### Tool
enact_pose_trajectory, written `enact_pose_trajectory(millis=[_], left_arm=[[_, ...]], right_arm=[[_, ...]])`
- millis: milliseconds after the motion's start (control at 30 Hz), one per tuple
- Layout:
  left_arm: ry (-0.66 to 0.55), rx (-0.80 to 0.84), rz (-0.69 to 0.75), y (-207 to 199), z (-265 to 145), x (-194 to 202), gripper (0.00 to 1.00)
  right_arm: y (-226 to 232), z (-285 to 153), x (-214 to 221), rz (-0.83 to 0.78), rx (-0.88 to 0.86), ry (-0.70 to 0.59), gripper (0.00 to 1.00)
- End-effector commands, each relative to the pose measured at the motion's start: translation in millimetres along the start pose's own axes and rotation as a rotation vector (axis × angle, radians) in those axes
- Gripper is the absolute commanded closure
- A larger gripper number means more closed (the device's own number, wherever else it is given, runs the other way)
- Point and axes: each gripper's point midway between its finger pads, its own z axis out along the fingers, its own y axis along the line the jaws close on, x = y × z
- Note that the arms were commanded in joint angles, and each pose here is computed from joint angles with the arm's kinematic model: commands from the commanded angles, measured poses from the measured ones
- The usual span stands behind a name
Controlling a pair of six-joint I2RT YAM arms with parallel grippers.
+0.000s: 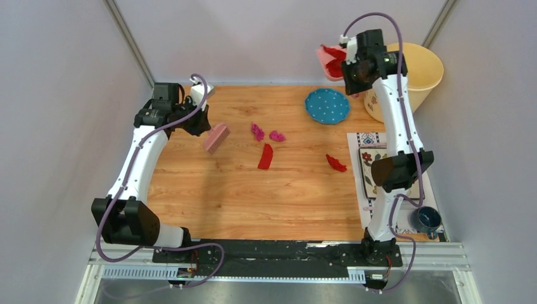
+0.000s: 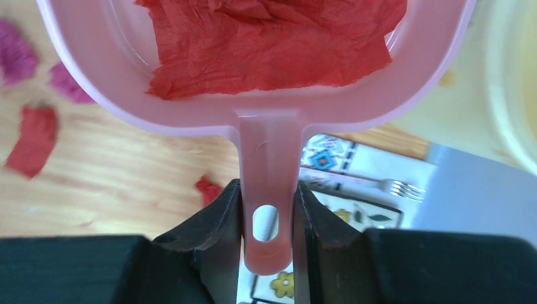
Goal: Sweep away the paper scraps from the table
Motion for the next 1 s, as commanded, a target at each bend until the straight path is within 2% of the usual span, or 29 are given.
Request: enact_pose_trajectory(millis=[0,67,200,267,333,367,433,467,500,533,567,733,800,967], left_arm=[[0.010,0.007,0.005,3,6,3,1.00],[0.020,0.012,-0.001,4,8,6,1.00],[0.034,0.006,-0.007,6,11,9,1.00],[0.039,0.008,-0.012,6,12,11,1.00],[0.045,0.009,-0.016,6,13,13,1.00],[0.046,0.011,-0.018,5,13,13,1.00],[0.051,0.012,-0.019,5,14,15,1.00],[0.053,0.009,-0.018,5,13,15,1.00],[0.054,0.008,-0.015,5,13,16,1.00],[0.057,0.006,-0.014,6,13,16,1.00],[0.060,0.007,-0.016,5,13,17,1.00],[0.062,0.005,-0.007,5,11,18,1.00],[0.066,0.007,-0.006,4,11,20,1.00],[0.061,0.015,-0.001,3,11,19,1.00]], right_arm=[[-79,-28,-4,0.054,0.215,-0.038,1.00],[-107,-36,-15,0.074,0.291,-0.101,1.00],[-193,-59,-19,0.169,0.528,-0.194,1.00],[-218,-65,-29,0.174,0.608,-0.249,1.00],[-241,-63,-22,0.107,0.718,-0.196,1.00],[-253,-64,-28,0.078,0.778,-0.212,1.00],[-269,-64,-21,-0.024,0.880,-0.122,1.00],[-280,-65,-27,-0.044,0.938,-0.132,1.00],[-287,-70,-24,-0.063,0.995,-0.102,1.00],[-292,-63,-17,-0.149,1.014,-0.033,1.00],[-299,-71,-27,-0.158,1.065,-0.072,1.00],[-319,-85,-29,-0.338,1.181,0.033,0.97],[-319,-77,-20,-0.411,1.163,0.083,0.97],[-330,-88,-13,-0.498,1.231,0.165,0.97]])
